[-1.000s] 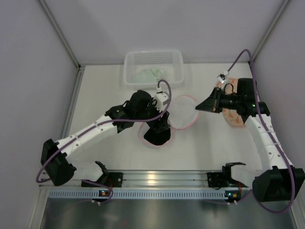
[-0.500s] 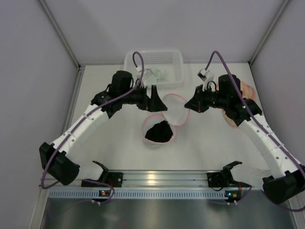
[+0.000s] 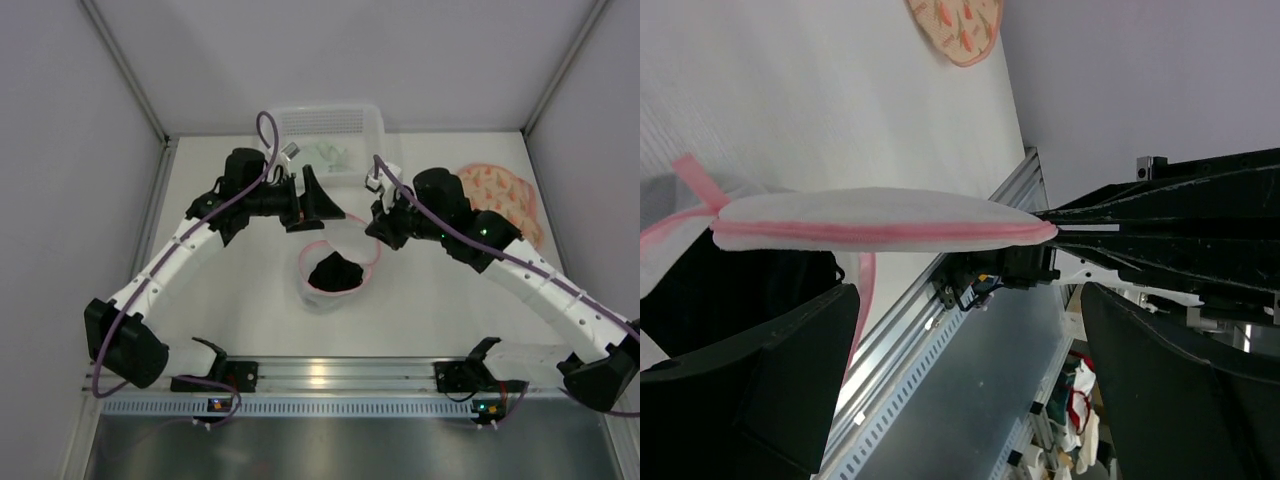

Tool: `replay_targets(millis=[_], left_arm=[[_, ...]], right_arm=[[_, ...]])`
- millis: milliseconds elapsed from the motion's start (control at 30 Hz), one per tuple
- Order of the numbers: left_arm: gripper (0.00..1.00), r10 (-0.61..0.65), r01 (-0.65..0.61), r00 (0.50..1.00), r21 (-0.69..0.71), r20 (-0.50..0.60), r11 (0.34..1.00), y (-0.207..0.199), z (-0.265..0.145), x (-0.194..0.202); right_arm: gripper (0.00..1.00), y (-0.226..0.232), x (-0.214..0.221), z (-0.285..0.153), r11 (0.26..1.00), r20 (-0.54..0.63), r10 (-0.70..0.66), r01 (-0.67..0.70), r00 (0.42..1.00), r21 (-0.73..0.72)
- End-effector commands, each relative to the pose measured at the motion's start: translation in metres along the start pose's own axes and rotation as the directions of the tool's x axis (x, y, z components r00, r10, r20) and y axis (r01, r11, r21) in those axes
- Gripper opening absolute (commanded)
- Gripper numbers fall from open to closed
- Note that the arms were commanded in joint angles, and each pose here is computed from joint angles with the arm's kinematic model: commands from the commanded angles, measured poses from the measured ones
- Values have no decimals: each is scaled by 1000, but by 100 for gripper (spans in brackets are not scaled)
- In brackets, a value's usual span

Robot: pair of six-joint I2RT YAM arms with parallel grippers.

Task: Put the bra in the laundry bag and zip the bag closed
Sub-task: Close the laundry bag at the center of the board.

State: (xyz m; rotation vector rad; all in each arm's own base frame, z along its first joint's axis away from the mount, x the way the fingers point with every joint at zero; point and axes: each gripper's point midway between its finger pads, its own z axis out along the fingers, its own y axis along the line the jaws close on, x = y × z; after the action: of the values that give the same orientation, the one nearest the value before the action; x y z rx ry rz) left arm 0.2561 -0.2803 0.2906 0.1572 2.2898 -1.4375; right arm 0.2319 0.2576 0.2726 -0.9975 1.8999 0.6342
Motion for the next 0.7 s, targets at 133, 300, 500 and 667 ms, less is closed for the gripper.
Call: replay_targets(millis=[133,300,500,667], left_arm=[[98,-116,116,993,22,1,993,2,5,3],[98,-159,159,987,-6,10,987,12,10,3],[98,-204,204,979,-32,17,978,22,14,4],[74,-226,226,974,-18,-4,974,30,22,9]], right_arm=[[0,4,-30,-1,978,61,-196,191,979,79],[0,17,-30,2,966,60,-256,253,965,53],[0,32,-32,5,945,66,-326,325,943,28],[0,47,-31,9,924,65,-380,382,923,-9]])
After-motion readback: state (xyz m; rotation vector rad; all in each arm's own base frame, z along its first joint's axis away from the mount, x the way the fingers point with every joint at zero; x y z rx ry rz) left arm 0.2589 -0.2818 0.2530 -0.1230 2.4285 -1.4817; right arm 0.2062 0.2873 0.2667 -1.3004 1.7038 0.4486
